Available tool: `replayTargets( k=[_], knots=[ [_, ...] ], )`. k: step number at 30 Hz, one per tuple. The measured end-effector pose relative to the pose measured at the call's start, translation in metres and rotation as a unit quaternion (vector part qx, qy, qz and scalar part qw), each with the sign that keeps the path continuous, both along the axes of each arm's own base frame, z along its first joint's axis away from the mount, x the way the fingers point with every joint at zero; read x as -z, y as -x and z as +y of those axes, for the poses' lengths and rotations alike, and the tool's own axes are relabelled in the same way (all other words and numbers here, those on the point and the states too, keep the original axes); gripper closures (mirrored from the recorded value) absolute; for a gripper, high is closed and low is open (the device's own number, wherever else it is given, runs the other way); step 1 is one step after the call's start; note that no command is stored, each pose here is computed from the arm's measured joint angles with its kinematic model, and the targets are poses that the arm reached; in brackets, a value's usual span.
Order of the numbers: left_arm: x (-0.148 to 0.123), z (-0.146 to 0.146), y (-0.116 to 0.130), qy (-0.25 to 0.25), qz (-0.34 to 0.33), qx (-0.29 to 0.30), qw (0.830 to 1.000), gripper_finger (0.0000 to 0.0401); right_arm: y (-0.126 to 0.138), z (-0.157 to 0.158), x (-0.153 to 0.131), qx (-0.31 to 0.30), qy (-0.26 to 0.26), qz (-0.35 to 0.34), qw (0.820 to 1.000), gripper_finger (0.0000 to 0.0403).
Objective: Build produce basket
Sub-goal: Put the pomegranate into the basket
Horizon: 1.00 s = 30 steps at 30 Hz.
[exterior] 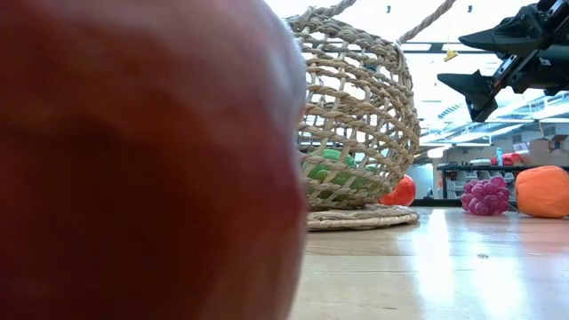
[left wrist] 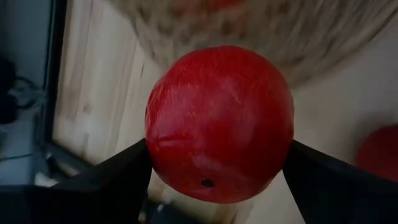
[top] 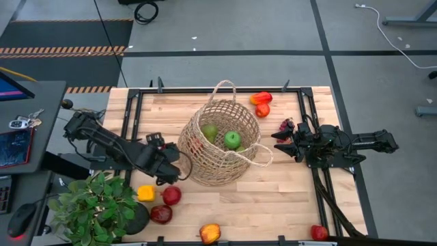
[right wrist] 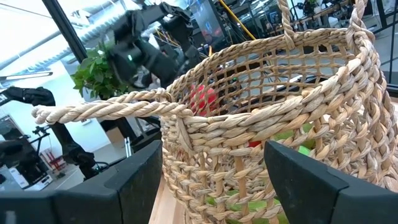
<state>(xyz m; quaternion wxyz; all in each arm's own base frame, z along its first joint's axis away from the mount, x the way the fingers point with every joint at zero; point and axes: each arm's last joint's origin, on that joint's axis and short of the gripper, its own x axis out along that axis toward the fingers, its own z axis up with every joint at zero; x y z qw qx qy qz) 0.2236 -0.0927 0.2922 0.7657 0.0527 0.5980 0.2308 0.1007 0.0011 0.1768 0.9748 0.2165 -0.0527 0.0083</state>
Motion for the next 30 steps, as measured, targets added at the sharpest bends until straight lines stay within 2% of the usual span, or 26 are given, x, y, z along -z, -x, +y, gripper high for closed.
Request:
replayTargets(
  k=[6, 11, 16, 21, 25, 30],
  knots=[
    [-0.045, 0.005, -0.017, 0.039, -0.094, 0.007, 0.995, 0.0070, 0.000, 0.000, 0.000, 0.000, 0.000, 0.000, 1.000, 0.0118],
    [-0.089, 0.008, -0.026, 0.076, -0.192, 0.005, 0.978, 0.0069, 0.000, 0.000, 0.000, 0.000, 0.000, 0.000, 1.000, 0.0118],
    [-0.127, 0.012, -0.031, 0.107, -0.285, 0.013, 0.952, 0.0069, 0.000, 0.000, 0.000, 0.000, 0.000, 0.000, 1.000, 0.0118],
    [-0.160, 0.016, -0.036, 0.132, -0.368, 0.054, 0.919, 0.0069, 0.000, 0.000, 0.000, 0.000, 0.000, 0.000, 1.000, 0.0118],
    [-0.182, 0.020, -0.038, 0.138, -0.426, 0.083, 0.891, 0.0069, 0.000, 0.000, 0.000, 0.000, 0.000, 0.000, 1.000, 0.0118],
    [-0.199, 0.022, -0.039, 0.139, -0.469, 0.114, 0.865, 0.0069, 0.000, 0.000, 0.000, 0.000, 0.000, 0.000, 1.000, 0.0118]
  ],
)
